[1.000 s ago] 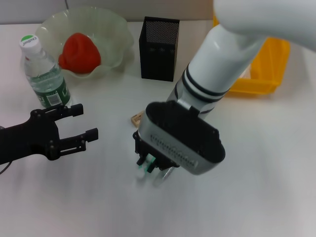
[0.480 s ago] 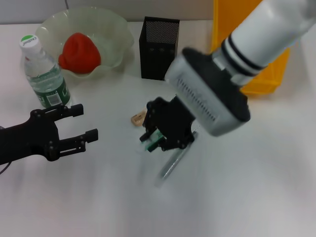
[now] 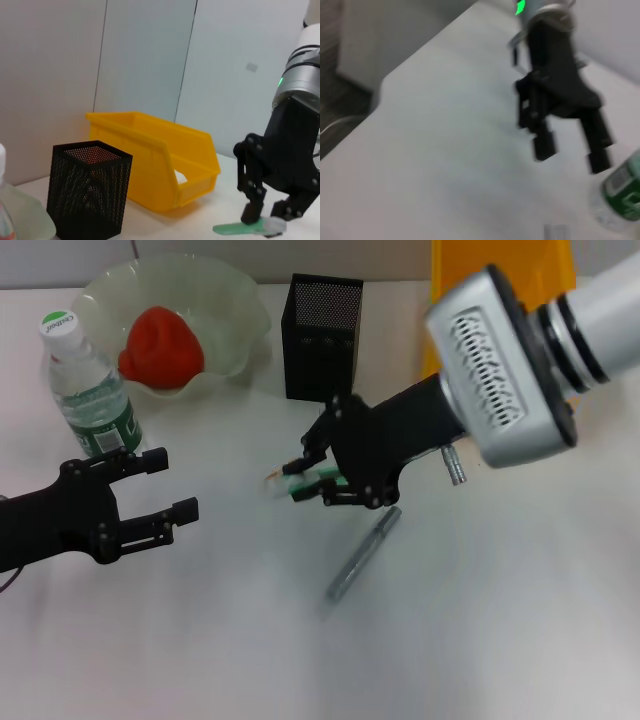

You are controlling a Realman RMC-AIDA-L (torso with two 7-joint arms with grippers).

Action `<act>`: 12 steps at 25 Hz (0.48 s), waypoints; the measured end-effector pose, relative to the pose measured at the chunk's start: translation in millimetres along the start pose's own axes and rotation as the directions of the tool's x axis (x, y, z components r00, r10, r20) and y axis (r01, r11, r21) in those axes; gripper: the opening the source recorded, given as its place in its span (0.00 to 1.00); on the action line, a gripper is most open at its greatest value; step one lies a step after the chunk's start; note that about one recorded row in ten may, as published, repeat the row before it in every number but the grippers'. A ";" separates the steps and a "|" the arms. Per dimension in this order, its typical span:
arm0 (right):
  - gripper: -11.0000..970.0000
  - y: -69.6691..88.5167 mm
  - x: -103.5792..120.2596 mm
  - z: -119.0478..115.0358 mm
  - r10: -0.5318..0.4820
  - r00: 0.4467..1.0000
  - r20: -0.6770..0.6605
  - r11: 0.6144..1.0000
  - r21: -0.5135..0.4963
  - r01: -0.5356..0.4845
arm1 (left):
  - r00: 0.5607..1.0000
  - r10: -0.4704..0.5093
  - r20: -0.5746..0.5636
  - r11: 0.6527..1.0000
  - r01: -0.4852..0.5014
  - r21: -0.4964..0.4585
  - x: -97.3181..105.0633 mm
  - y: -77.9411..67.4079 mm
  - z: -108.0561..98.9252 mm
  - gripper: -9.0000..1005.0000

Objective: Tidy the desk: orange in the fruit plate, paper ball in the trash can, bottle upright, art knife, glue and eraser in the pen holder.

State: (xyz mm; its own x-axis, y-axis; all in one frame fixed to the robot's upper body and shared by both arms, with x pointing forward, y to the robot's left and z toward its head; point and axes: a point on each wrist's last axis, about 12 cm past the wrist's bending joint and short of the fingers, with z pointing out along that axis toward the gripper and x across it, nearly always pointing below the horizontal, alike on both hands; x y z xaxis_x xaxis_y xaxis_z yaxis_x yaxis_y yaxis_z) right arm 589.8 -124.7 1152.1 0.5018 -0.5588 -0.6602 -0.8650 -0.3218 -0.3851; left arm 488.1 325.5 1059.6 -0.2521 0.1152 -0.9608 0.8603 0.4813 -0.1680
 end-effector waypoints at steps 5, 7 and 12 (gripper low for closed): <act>0.20 14.5 12.5 -8.7 0.038 0.994 0.098 0.994 0.098 -0.048 | 1.000 0.003 0.002 1.000 -0.003 0.002 -0.4 -0.3 1.5 0.78; 0.20 20.7 18.9 -10.0 0.038 0.992 0.120 0.988 0.144 -0.055 | 1.000 0.003 0.004 1.000 -0.003 0.004 -0.7 -0.4 2.6 0.78; 0.20 32.8 31.0 -11.3 0.024 0.988 0.152 0.965 0.254 -0.062 | 1.000 0.001 0.006 1.000 -0.001 0.008 -0.4 -1.0 3.5 0.78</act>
State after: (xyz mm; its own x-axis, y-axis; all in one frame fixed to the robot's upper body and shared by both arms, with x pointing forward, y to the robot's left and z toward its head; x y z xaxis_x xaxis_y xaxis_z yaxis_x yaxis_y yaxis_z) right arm 577.0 -161.3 1126.4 0.4759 -0.4433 -0.7596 -0.8653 -0.0813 -0.4946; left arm 488.9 321.9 1059.4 -0.2482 0.1102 -0.9624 0.8642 0.4741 -0.1686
